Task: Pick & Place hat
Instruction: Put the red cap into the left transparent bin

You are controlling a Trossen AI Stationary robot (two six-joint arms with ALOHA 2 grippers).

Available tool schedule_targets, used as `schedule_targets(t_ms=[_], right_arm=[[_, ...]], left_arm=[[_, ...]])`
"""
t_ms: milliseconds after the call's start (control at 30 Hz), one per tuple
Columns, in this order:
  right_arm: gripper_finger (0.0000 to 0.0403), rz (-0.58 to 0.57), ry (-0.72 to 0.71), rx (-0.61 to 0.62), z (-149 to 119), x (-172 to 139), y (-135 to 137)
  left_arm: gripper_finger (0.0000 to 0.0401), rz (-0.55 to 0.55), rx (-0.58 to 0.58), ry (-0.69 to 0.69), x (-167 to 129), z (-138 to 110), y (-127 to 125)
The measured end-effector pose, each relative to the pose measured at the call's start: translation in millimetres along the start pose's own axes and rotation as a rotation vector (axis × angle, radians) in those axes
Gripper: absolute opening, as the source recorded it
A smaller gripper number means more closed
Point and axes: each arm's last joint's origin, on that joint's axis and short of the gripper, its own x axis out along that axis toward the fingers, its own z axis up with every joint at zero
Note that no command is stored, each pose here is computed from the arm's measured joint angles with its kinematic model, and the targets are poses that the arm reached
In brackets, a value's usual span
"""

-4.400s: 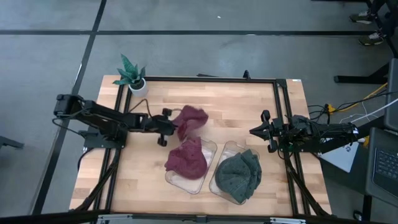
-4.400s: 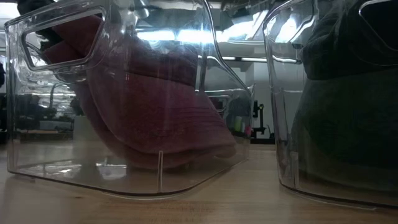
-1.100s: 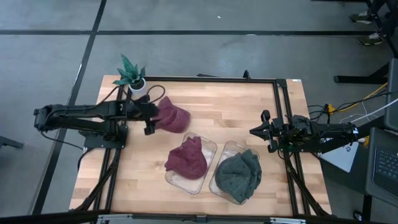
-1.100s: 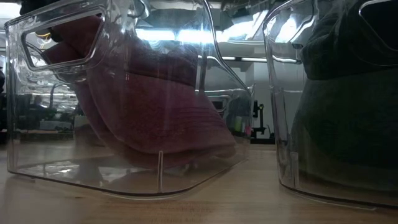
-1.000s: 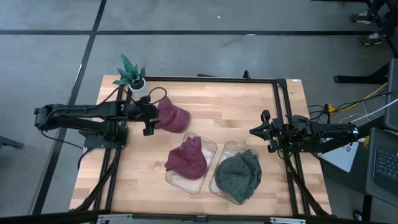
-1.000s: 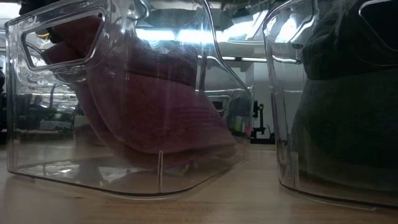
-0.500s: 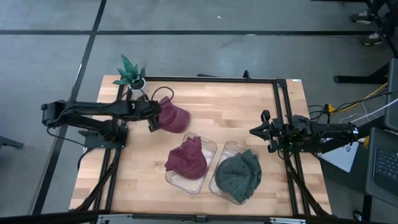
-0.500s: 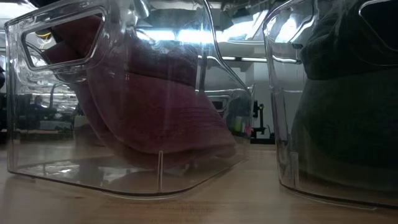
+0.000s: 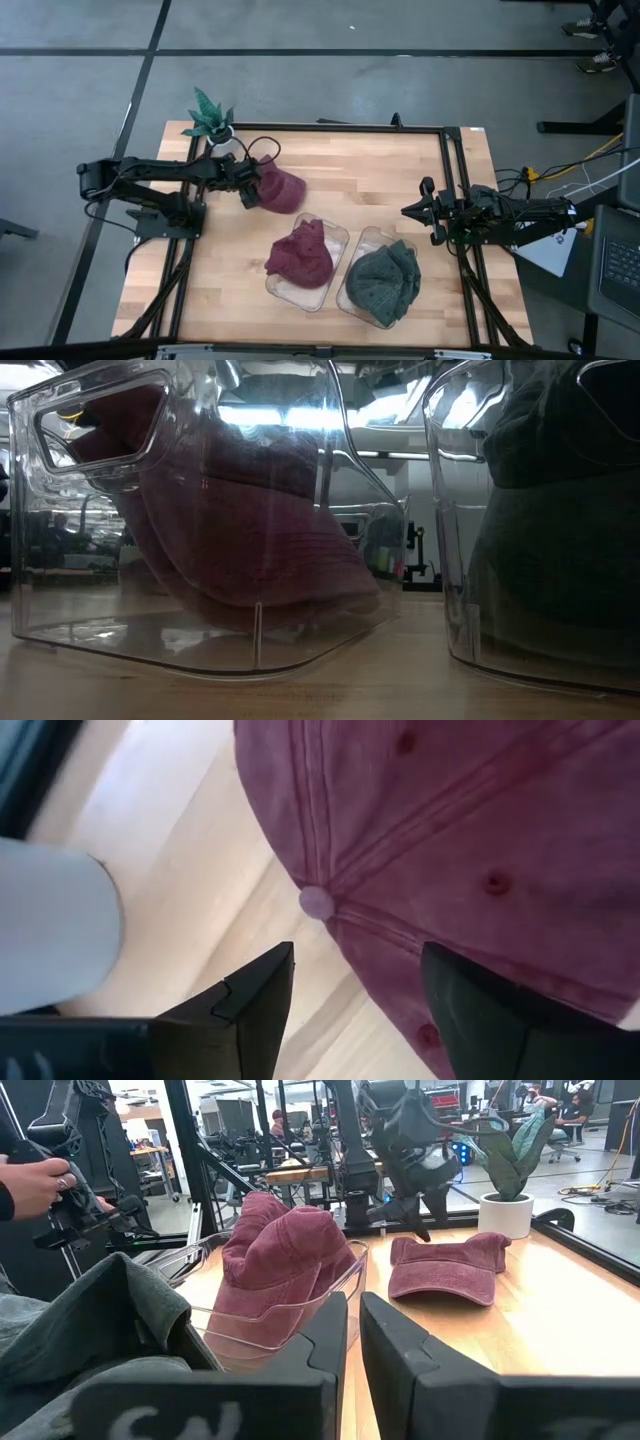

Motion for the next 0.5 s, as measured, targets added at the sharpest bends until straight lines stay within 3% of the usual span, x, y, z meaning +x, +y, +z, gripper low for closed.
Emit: schedule_targets(t_ms=[300,500], right_arm=[[0.0034,0.000,0.000,0.000,0,0,0],[0.0034,0.000,0.000,0.000,0,0,0]], left_arm=[[0.0214,0.045,-0.099,0.015,21,8,0],[0.0214,0.080,-0.091,0.057,37,9,4]])
